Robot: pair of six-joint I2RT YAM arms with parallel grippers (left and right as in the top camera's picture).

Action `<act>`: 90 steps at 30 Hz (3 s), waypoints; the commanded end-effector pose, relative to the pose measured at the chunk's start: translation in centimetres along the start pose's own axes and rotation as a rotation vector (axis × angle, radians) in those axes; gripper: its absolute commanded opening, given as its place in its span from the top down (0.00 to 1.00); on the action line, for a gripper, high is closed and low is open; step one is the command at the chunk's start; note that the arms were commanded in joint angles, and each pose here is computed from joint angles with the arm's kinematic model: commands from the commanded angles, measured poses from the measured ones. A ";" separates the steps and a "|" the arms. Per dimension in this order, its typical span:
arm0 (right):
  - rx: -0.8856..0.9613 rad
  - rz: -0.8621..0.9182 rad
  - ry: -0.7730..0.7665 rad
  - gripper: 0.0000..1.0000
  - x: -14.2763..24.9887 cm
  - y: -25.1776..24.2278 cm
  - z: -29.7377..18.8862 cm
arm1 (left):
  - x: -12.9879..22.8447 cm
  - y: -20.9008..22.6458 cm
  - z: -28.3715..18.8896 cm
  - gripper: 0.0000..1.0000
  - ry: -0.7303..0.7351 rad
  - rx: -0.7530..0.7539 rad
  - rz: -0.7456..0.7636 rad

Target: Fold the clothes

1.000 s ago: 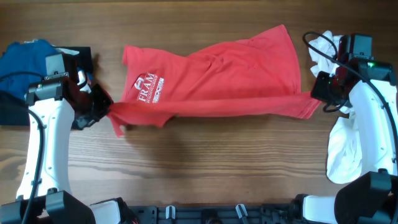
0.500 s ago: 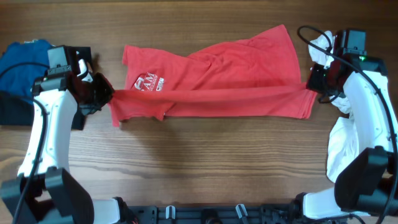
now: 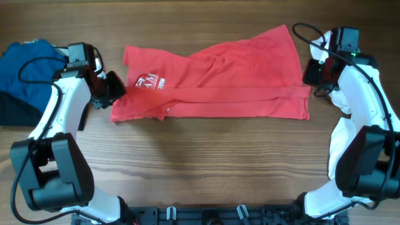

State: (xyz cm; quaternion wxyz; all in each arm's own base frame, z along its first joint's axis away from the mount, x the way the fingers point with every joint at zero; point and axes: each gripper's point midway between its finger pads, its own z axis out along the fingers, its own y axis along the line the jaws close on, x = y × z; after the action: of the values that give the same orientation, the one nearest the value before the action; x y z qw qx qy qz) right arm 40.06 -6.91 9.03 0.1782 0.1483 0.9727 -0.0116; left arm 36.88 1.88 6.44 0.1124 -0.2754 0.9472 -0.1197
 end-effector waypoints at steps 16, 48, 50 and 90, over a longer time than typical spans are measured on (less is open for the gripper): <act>-0.087 -0.031 0.213 0.43 7.5 1.2 3.3 | 4.0 -1.2 1.6 0.64 0.002 -0.023 0.114; 0.251 0.128 0.405 0.96 16.4 -4.7 4.6 | 12.1 8.3 4.4 0.58 0.255 -0.392 -0.026; 0.297 0.143 0.410 0.96 16.6 -5.4 4.3 | 12.1 7.8 4.3 0.59 0.257 -0.364 -0.029; 0.263 0.149 0.387 0.96 16.0 -4.8 4.8 | -0.7 -3.2 -1.0 0.96 -0.271 0.171 -0.026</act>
State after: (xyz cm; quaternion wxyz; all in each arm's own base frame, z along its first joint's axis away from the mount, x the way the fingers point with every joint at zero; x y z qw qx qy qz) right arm 26.69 -6.86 -0.35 -0.0221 0.2320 0.9691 -0.0811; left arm 38.78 0.41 7.92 0.2668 -0.2820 0.9096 -0.1483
